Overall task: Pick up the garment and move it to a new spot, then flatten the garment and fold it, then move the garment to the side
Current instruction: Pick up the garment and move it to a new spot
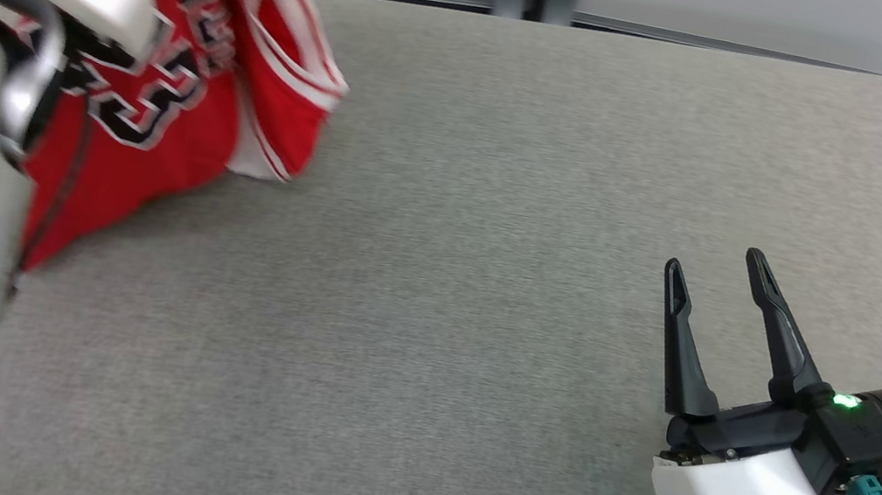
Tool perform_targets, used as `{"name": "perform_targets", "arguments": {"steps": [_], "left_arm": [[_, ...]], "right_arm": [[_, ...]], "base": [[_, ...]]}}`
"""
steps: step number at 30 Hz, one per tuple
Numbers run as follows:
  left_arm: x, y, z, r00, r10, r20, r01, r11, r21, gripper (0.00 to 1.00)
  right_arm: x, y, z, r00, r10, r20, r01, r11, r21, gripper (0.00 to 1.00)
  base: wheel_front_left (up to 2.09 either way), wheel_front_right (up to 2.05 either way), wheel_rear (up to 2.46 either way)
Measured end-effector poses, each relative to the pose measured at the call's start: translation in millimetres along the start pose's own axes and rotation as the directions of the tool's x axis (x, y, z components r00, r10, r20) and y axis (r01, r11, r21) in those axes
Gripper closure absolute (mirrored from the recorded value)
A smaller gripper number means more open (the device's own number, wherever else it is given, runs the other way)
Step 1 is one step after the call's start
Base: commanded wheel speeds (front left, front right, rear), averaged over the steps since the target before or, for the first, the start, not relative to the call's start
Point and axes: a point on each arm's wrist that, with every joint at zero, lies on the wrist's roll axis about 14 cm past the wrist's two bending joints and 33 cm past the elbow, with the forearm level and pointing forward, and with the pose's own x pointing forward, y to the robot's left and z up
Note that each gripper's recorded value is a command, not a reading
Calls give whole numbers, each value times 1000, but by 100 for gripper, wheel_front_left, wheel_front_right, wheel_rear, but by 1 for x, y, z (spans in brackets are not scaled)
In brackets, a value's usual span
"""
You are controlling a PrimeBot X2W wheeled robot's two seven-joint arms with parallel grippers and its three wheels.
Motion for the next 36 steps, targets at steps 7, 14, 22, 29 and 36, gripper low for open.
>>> {"name": "perform_targets", "arguments": {"steps": [7, 14, 22, 29, 36], "left_arm": [[-4, -151, -30, 955, -296, -15, 286, 934, -214, 100], [-53, -264, -75, 848, -526, -71, 459, 793, -400, 100], [-118, -332, -99, 696, -710, -112, 592, 654, -471, 100], [-138, -338, -86, 694, -713, -101, 573, 632, -522, 0], [-124, -289, -62, 865, -492, -94, 386, 774, -503, 0]], "right_arm": [[-21, -38, 3, 992, -126, -9, 126, 992, -24, 0], [-29, -52, -6, 984, -172, -36, 171, 985, -26, 0], [-33, -53, -3, 983, -180, -32, 179, 983, -26, 0], [-40, -48, 6, 984, -177, -15, 177, 984, -24, 0], [-52, -39, 11, 985, -171, -8, 171, 985, -19, 0]], "base": [[0, 0, 0], [0, 0, 0], [0, 0, 0], [0, 0, 0], [0, 0, 0]]}}
